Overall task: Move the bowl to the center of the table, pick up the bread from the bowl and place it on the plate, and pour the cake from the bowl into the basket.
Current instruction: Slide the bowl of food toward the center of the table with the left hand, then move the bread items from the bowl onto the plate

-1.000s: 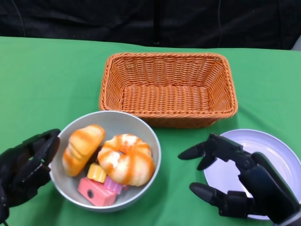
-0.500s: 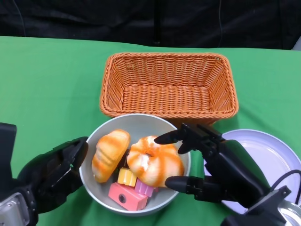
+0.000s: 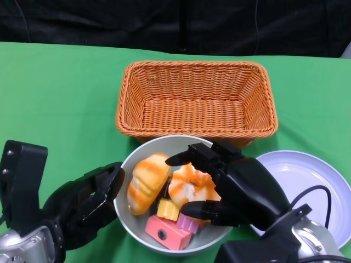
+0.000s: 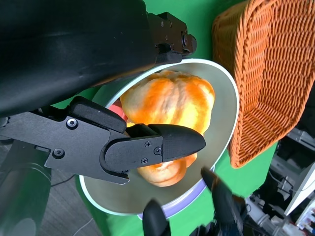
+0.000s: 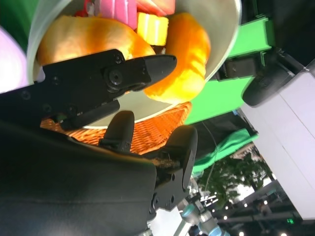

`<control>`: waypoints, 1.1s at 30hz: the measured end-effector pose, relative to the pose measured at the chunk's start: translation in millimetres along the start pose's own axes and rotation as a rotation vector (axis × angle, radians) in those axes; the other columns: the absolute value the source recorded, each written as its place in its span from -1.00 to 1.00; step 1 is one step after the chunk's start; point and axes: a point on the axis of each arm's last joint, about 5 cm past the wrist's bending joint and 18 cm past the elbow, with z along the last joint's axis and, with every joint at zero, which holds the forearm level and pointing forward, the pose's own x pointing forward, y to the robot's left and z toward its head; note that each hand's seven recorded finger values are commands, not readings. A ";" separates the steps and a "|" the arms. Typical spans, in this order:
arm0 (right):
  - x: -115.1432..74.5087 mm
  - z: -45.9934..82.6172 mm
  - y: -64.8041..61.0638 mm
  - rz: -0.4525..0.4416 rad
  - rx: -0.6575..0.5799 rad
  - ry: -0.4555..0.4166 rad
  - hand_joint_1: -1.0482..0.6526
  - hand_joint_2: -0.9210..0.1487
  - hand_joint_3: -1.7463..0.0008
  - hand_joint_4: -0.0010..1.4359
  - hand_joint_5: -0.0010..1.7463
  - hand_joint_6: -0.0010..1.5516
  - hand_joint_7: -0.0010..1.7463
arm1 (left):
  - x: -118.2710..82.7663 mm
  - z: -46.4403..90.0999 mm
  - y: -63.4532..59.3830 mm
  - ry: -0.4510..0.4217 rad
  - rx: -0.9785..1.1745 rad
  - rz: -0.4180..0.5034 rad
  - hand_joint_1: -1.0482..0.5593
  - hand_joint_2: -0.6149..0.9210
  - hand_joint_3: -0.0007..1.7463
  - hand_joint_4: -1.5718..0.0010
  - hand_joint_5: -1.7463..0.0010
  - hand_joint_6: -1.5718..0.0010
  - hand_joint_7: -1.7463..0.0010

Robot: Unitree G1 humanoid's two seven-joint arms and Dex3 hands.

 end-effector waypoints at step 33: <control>33.2 -17.9 25.9 0.086 -0.136 -0.025 -0.17 -1.00 0.95 -0.59 0.06 -0.38 -0.53 | 0.2 -10.6 -21.5 -0.004 0.142 0.031 -0.52 1.00 -0.21 0.86 0.90 0.82 0.95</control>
